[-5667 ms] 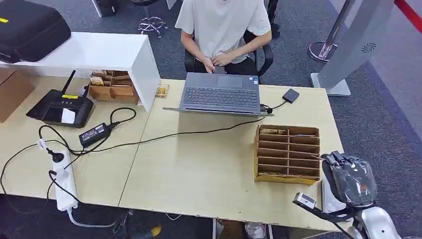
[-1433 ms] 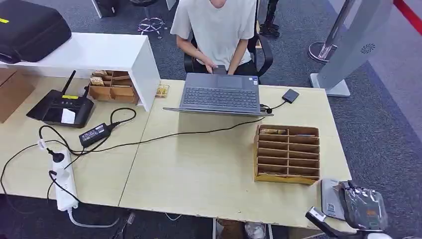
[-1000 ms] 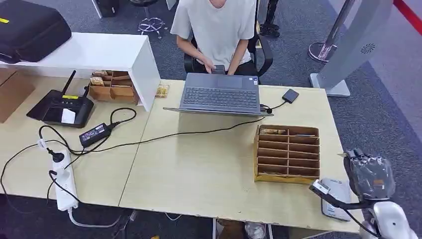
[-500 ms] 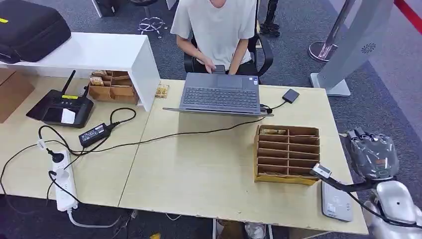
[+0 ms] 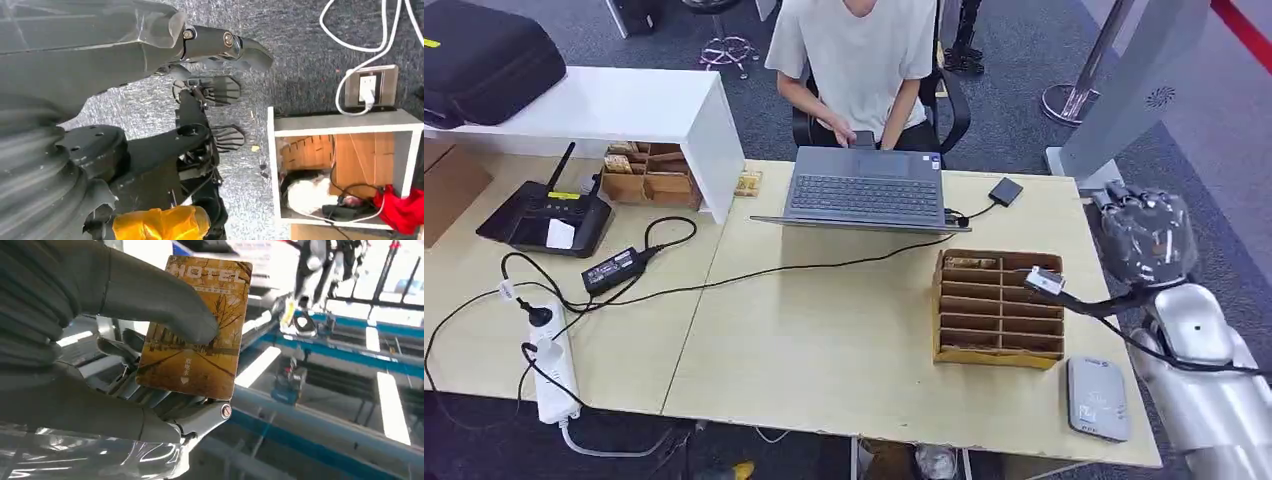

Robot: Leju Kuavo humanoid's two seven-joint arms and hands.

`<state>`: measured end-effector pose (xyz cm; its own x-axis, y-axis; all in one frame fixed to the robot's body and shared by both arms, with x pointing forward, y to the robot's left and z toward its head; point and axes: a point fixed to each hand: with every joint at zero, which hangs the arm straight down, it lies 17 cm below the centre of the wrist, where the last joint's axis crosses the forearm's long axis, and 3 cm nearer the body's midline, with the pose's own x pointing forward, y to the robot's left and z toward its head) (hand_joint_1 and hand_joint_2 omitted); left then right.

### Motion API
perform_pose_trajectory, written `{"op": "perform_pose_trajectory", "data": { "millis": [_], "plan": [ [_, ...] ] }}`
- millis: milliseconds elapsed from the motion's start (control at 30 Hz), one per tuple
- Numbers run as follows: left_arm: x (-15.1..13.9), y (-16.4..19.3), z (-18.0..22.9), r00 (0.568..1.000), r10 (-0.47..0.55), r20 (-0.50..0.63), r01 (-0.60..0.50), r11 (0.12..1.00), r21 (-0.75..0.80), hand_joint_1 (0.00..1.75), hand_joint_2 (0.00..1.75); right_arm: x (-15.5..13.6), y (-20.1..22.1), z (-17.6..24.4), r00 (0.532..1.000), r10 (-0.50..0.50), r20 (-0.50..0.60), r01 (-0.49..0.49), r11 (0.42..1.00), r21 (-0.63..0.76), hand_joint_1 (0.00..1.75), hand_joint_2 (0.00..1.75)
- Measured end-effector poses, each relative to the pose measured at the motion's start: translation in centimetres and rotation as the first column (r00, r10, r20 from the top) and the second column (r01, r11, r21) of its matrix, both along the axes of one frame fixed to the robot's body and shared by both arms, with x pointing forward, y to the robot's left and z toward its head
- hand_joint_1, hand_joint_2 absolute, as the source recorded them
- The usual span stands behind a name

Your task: Pass the card to the sensor for recognition and then transmit it.

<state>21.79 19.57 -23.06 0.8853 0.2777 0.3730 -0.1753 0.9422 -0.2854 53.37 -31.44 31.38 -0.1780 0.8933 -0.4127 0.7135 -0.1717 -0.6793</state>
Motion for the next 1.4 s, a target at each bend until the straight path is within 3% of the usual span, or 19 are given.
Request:
{"op": "perform_pose_trajectory", "data": {
  "millis": [233,567,1400],
  "plan": [
    [1.5,-2.3,0.9,0.997,-0.070,-0.014,0.069,0.997,-0.019,0.00,1.75,5.1,10.5,7.7,0.994,0.093,0.048,-0.089,0.992,-0.091,1.75,1.75],
    [1.6,-3.9,1.1,0.990,-0.134,-0.047,0.134,0.991,-0.012,0.00,1.75,5.6,21.6,10.9,0.984,0.175,0.038,-0.171,0.981,-0.088,1.75,1.75],
    [1.8,-5.7,1.4,0.983,-0.169,-0.067,0.169,0.986,-0.012,0.00,1.75,3.7,30.6,8.3,0.962,0.268,-0.044,-0.271,0.959,-0.085,1.75,1.75]
  ]
}}
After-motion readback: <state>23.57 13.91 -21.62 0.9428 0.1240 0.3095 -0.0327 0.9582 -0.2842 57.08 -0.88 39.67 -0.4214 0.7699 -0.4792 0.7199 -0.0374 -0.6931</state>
